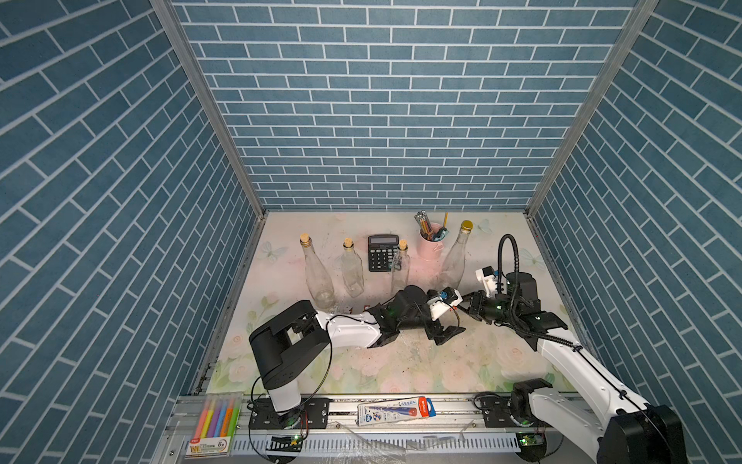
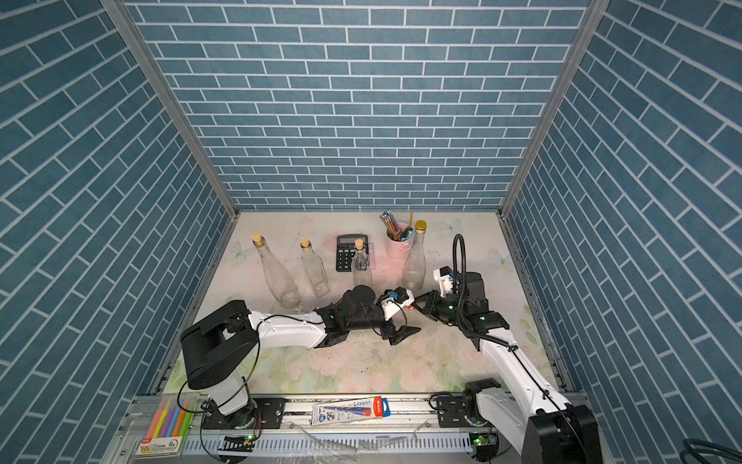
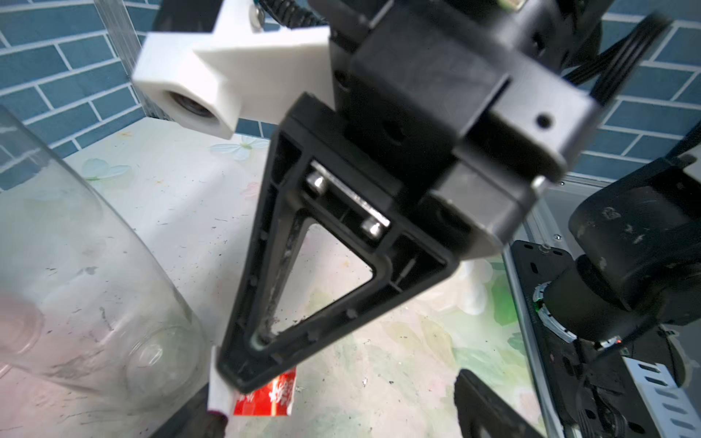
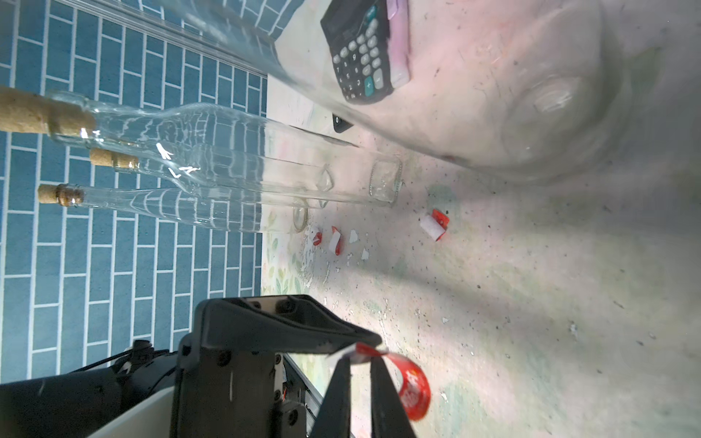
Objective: Remove the label from the bottle
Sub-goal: Place the label at the center of the board.
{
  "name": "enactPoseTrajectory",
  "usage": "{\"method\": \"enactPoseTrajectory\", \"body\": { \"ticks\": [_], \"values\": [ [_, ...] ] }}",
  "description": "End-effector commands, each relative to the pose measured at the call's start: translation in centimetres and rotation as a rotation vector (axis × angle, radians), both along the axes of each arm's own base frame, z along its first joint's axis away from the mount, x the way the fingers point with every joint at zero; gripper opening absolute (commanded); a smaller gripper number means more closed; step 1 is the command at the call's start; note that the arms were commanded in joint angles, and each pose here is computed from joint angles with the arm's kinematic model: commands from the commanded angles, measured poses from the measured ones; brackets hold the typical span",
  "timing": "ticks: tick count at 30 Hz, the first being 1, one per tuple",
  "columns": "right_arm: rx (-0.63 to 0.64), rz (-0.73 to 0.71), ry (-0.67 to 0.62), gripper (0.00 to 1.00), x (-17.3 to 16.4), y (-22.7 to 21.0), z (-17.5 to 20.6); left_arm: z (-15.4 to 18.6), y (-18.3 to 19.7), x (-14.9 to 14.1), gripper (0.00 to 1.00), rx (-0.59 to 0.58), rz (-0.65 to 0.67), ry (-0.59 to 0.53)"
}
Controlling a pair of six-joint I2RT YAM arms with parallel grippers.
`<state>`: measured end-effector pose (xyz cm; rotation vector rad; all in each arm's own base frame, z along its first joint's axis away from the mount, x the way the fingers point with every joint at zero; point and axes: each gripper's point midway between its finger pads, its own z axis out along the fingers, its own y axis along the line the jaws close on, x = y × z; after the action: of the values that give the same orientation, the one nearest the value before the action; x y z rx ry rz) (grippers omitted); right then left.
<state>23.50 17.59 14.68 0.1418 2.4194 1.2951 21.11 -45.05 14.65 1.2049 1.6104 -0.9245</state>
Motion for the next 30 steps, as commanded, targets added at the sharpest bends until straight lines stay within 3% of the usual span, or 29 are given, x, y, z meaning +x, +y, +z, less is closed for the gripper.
{"method": "enactPoseTrajectory", "body": {
  "ticks": [1, 6, 19, 25, 30],
  "values": [
    [-0.080, -0.008, 0.051, 0.13, -0.7, -0.8, -2.3, 1.1, 0.3, 0.3, 0.92, -0.020, 0.020, -0.049],
    [-0.111, -0.011, 0.069, 0.13, -0.5, -1.0, -3.3, 0.7, 0.1, 0.2, 0.92, -0.015, 0.016, -0.034],
    [-0.231, -0.050, 0.086, 0.12, -2.1, -3.1, -5.5, -5.7, -0.6, 1.4, 0.96, 0.032, 0.131, 0.088],
    [-0.210, -0.031, 0.103, 0.08, -1.9, -2.5, -7.0, -7.8, -1.3, 0.7, 0.98, 0.045, 0.100, 0.143],
    [-0.185, -0.017, 0.094, 0.03, -1.0, -1.9, -7.6, -9.7, -2.0, -0.4, 0.99, 0.124, 0.007, 0.164]
  ]
}}
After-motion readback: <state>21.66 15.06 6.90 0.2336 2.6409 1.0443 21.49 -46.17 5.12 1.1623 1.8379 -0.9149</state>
